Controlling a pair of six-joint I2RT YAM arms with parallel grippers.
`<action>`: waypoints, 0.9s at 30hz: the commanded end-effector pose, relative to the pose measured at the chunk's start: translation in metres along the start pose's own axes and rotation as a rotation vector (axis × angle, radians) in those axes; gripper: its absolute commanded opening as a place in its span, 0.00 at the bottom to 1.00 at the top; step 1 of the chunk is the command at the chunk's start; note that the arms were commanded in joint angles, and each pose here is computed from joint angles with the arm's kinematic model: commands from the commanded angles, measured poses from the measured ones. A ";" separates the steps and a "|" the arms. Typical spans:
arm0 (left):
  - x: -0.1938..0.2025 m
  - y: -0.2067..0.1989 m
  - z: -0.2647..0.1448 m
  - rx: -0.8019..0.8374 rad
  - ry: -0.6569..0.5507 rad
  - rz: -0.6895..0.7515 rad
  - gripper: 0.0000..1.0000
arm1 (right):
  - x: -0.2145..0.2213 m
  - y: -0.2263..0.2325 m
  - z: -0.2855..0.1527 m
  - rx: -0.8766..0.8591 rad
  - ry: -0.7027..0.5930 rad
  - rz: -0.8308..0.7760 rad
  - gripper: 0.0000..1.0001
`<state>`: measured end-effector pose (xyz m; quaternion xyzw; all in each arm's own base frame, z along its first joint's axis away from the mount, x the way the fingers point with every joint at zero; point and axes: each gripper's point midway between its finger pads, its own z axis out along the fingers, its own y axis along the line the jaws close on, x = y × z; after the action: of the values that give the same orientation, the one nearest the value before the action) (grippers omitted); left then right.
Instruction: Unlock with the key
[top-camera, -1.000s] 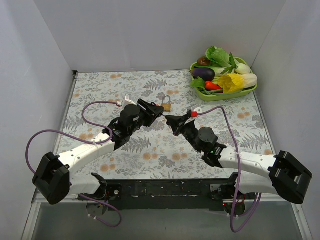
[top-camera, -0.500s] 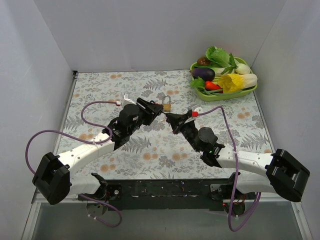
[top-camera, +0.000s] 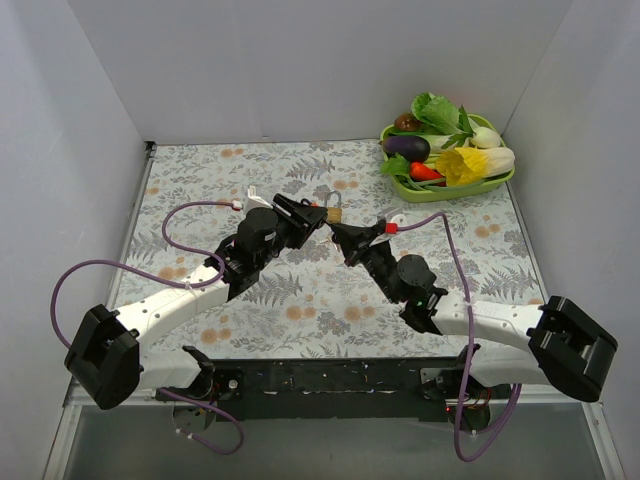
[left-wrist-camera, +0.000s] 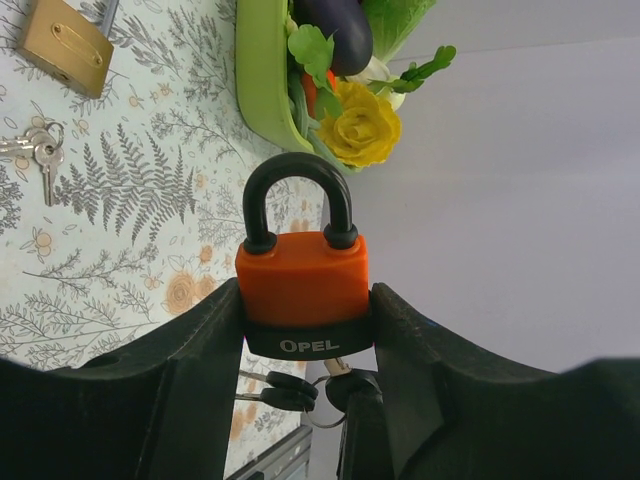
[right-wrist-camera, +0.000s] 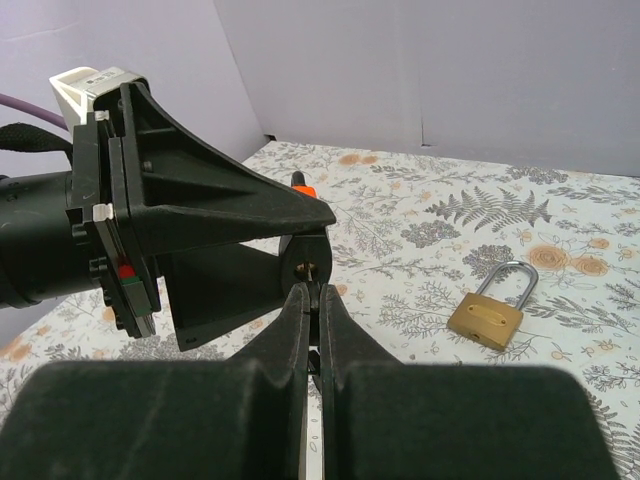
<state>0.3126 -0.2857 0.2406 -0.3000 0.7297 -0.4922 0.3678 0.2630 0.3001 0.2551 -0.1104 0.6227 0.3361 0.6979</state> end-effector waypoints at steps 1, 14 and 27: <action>-0.037 -0.073 -0.014 0.083 0.061 -1.346 0.00 | -0.038 0.008 0.011 -0.004 -0.136 0.043 0.01; -0.039 -0.084 -0.015 0.110 0.077 -1.356 0.00 | -0.021 0.006 0.018 0.003 -0.153 0.056 0.01; -0.032 -0.095 -0.011 0.114 0.118 -1.353 0.00 | -0.002 0.019 0.030 0.001 -0.132 -0.006 0.01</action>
<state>0.3254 -0.2744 0.2385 -0.3211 0.7222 -0.4735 0.3887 0.2739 0.3192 0.2470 -0.0936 0.6001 0.3379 0.7190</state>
